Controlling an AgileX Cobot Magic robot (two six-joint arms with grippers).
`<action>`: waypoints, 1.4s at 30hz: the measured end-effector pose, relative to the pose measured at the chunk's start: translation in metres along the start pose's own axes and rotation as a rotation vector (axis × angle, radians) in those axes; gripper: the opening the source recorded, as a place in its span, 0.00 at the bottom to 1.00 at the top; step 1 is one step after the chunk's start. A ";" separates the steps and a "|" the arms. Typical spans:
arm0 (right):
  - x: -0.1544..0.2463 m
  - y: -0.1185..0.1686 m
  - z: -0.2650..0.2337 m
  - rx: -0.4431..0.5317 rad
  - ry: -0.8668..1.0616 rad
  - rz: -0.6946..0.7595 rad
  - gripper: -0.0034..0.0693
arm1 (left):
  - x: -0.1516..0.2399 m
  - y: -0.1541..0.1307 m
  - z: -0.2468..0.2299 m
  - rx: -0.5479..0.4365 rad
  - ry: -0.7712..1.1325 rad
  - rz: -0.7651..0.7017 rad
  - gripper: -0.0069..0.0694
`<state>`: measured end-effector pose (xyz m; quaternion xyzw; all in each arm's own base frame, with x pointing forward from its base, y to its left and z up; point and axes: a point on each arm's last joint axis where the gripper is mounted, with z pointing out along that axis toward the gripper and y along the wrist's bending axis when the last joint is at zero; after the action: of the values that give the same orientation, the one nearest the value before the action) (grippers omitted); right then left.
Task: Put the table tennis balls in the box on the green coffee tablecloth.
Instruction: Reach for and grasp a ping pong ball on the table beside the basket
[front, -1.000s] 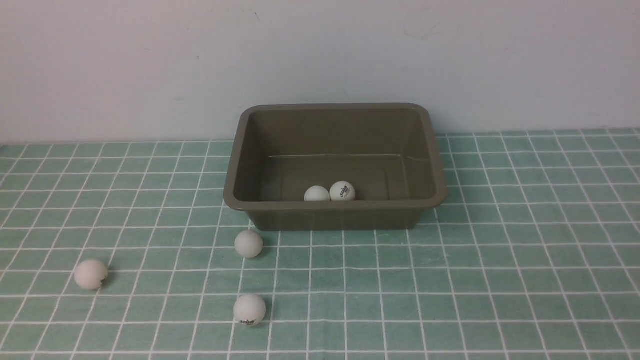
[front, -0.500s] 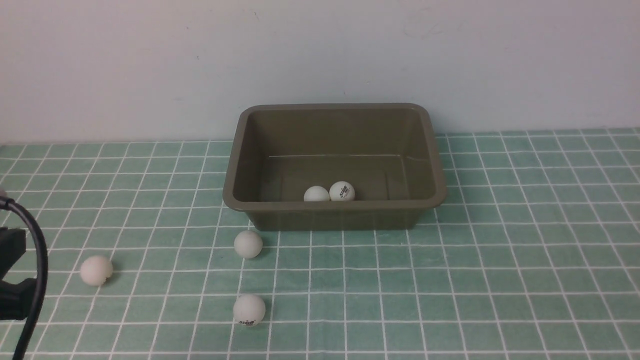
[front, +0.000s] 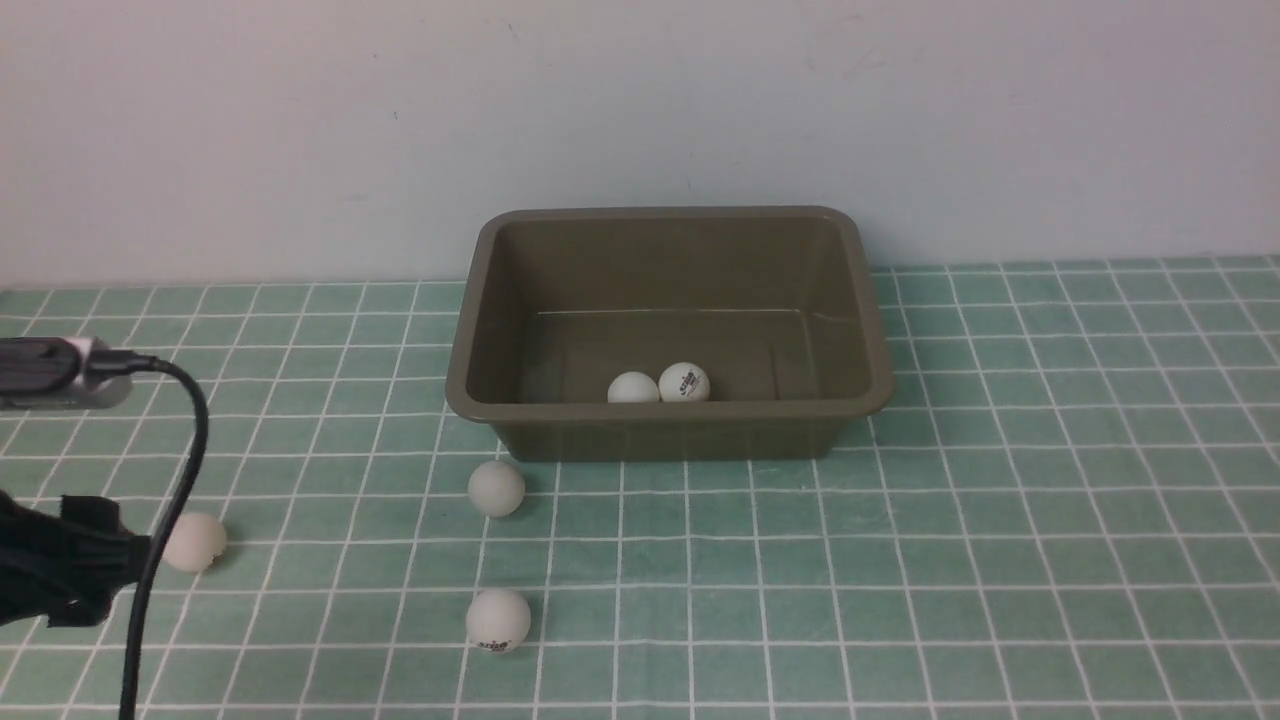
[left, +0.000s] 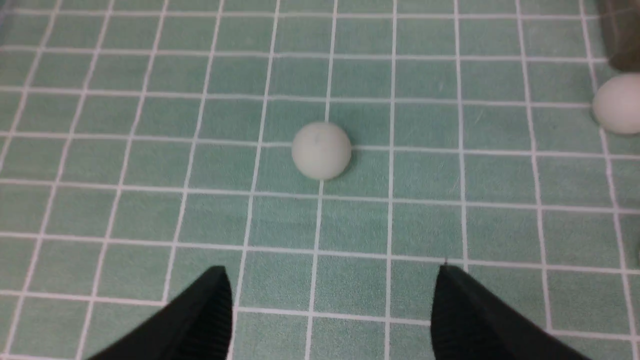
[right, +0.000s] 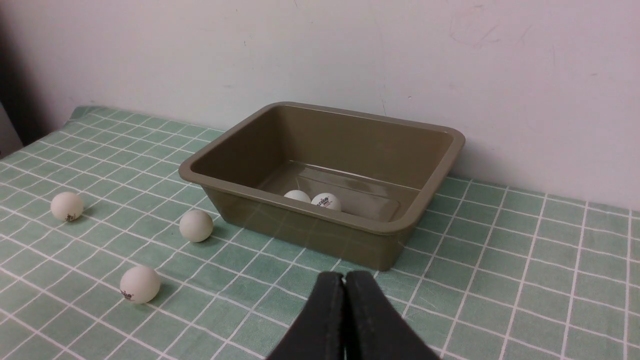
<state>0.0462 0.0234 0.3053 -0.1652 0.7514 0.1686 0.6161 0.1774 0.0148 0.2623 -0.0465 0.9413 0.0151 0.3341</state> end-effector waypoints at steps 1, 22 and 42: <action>0.000 0.000 0.000 0.000 0.000 0.000 0.02 | -0.003 0.000 0.010 -0.001 0.039 -0.001 0.77; 0.000 0.001 0.000 -0.010 0.001 0.017 0.02 | -0.071 0.000 0.128 -0.033 0.336 0.036 0.79; 0.000 0.002 0.000 -0.025 0.002 0.045 0.02 | -0.051 0.002 0.186 -0.048 0.494 0.063 0.67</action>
<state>0.0451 0.0254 0.3053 -0.1563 0.7535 0.1917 0.6092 0.3336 0.0318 0.1503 -0.0273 0.9948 0.0360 0.0918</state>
